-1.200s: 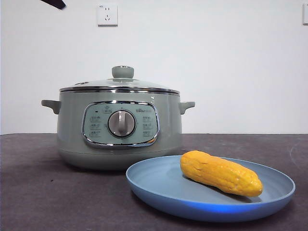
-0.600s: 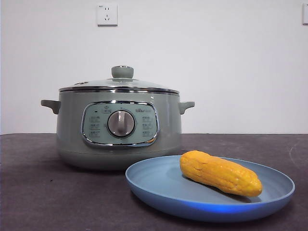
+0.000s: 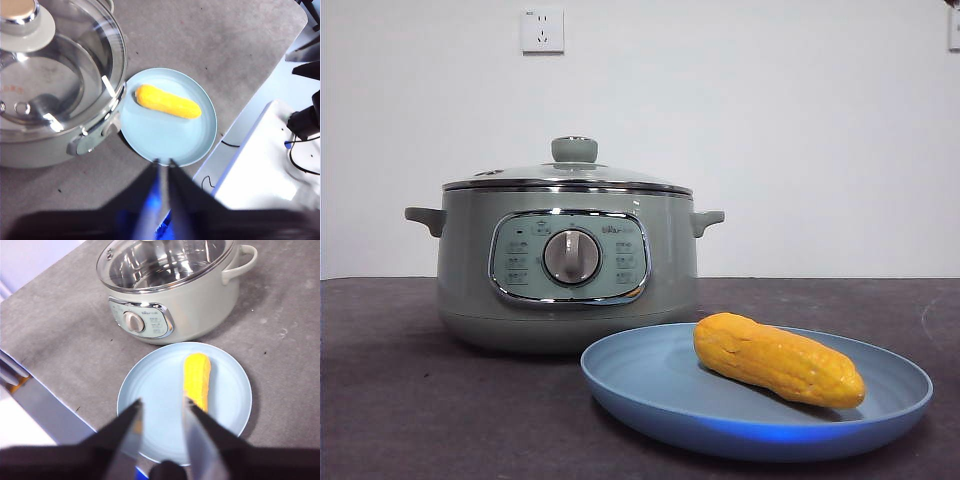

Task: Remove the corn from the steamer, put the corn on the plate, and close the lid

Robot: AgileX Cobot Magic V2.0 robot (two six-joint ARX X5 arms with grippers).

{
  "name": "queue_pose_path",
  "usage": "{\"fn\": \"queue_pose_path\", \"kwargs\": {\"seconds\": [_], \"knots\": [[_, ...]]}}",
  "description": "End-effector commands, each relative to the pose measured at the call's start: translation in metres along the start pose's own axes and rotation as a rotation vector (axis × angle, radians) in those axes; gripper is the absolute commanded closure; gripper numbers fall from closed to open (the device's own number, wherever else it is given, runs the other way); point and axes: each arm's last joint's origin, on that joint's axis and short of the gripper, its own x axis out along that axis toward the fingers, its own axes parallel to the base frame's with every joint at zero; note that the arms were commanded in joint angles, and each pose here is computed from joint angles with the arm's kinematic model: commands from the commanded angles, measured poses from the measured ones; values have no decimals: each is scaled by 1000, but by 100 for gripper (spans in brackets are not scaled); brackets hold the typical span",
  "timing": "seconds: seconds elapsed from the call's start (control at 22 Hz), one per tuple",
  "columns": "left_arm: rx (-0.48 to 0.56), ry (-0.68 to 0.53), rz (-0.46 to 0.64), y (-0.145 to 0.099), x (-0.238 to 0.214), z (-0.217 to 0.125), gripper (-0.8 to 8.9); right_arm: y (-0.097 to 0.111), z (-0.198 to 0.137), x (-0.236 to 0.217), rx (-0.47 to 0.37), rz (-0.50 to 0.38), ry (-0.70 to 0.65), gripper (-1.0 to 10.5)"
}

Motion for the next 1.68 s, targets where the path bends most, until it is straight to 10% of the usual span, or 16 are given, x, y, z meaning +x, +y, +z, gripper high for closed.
{"fn": "queue_pose_path", "kwargs": {"seconds": [0.05,0.86,1.27,1.68], "knots": [[13,-14,-4,0,0,2,818,0,0,0,-1,-2,-5,945],[21,-16,4,0,0,2,820,0,0,0,-2,-2,-6,946],[69,-42,283,8,-7,5,817,0,0,0,-2,-2,-5,945],[266,-575,589,3,-81,20,817,0,0,0,-2,-2,-6,945]]}}
